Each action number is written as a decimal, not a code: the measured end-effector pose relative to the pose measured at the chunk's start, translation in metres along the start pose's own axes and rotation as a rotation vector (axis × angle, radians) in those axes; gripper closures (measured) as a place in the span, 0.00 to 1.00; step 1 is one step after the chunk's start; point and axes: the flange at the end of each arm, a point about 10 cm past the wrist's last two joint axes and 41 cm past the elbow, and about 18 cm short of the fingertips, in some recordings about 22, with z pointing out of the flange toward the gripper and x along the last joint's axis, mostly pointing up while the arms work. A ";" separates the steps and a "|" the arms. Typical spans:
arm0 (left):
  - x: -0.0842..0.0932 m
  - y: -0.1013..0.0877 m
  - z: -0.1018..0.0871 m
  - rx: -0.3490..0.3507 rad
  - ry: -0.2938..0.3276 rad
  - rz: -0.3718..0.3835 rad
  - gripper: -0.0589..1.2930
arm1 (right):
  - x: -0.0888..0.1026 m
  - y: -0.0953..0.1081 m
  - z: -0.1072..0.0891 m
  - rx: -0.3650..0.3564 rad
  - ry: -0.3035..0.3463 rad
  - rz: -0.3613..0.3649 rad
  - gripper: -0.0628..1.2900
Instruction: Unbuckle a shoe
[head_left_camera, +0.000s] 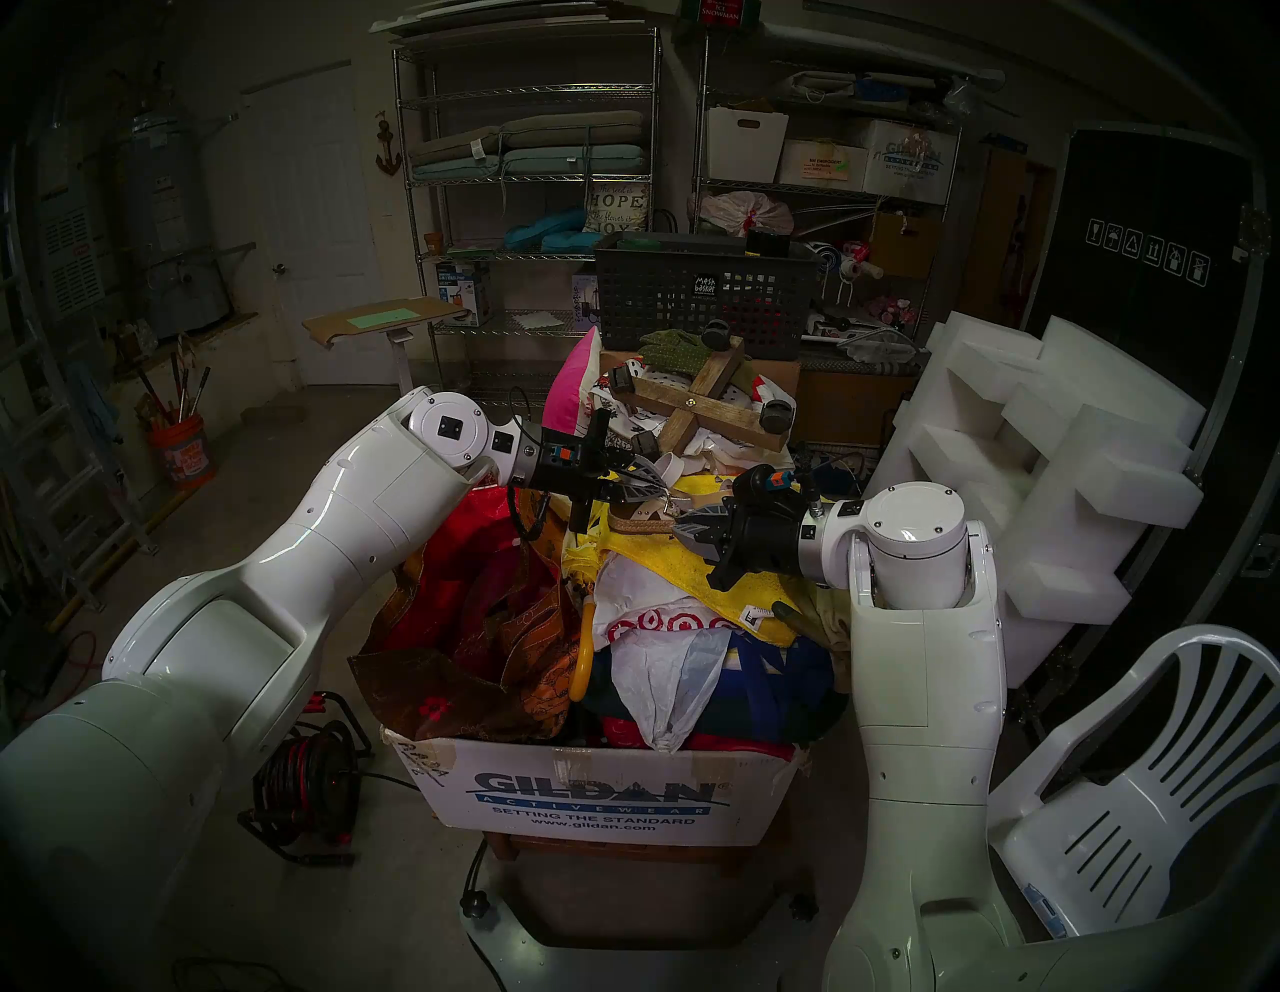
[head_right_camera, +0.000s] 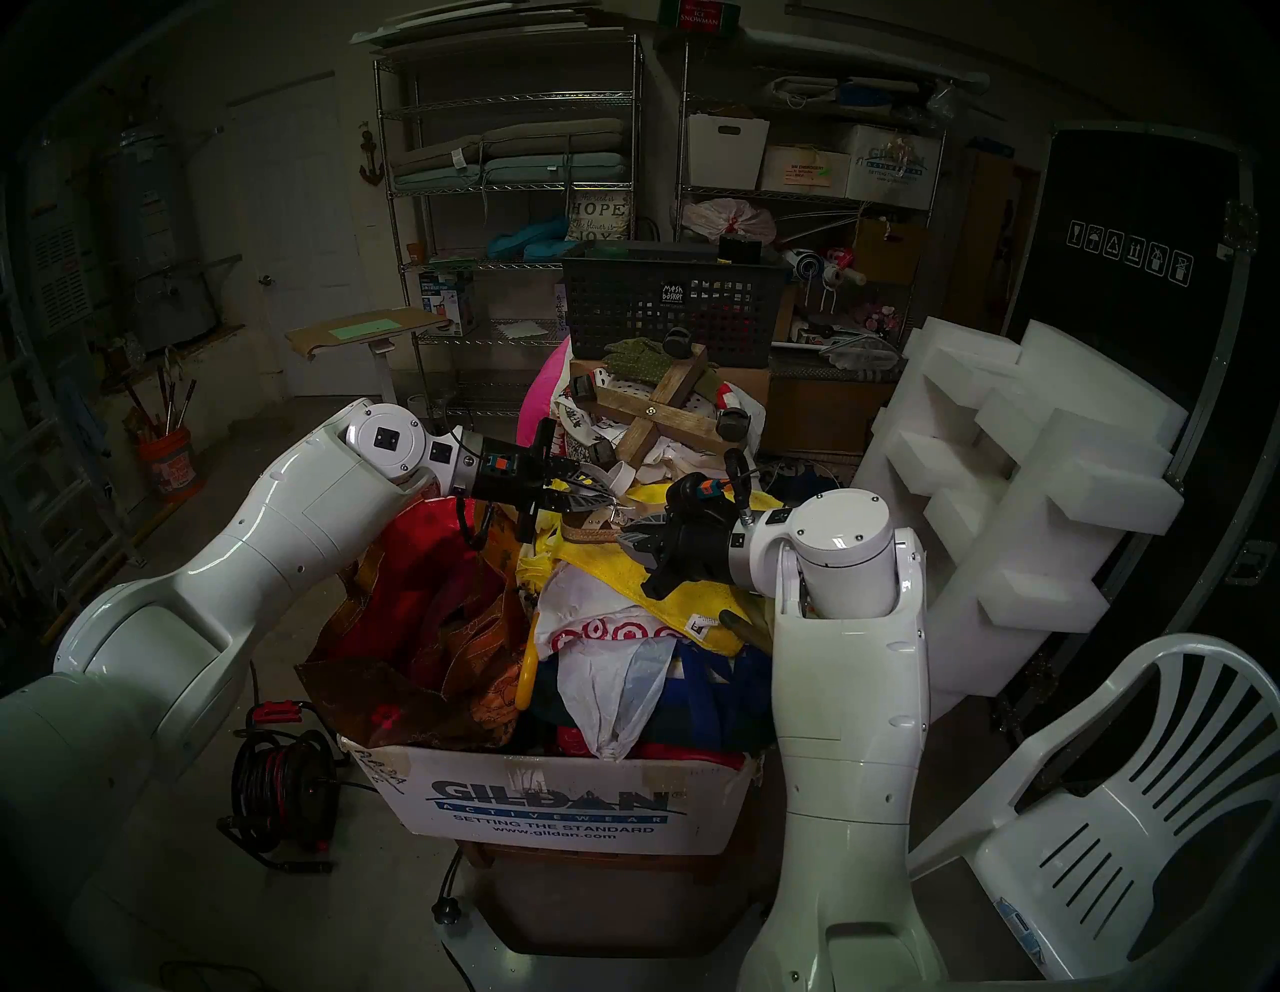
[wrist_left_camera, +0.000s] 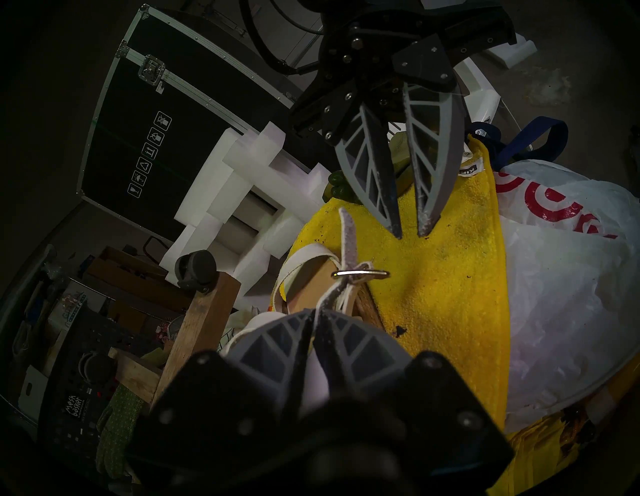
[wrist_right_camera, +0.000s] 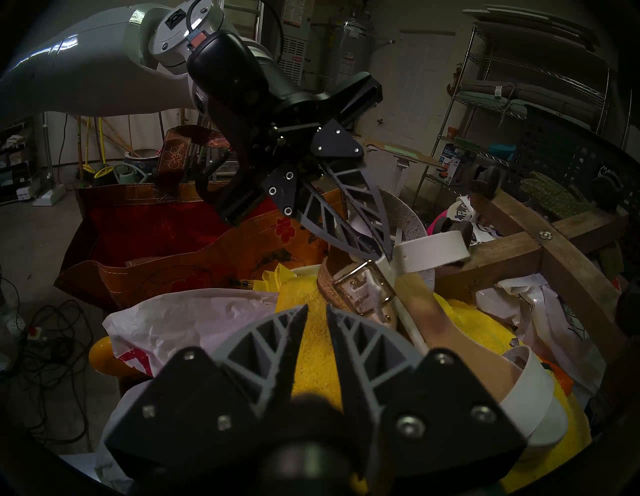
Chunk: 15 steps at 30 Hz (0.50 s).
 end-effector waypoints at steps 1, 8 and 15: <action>0.000 0.000 -0.001 0.000 -0.001 0.001 0.78 | 0.000 0.000 0.000 -0.002 0.000 -0.001 0.69; 0.000 0.001 -0.004 0.000 -0.005 0.003 0.78 | 0.002 0.000 0.001 -0.012 0.001 -0.009 0.69; 0.002 0.002 -0.005 -0.001 -0.007 0.001 0.78 | 0.004 0.000 0.002 -0.018 0.003 -0.013 0.69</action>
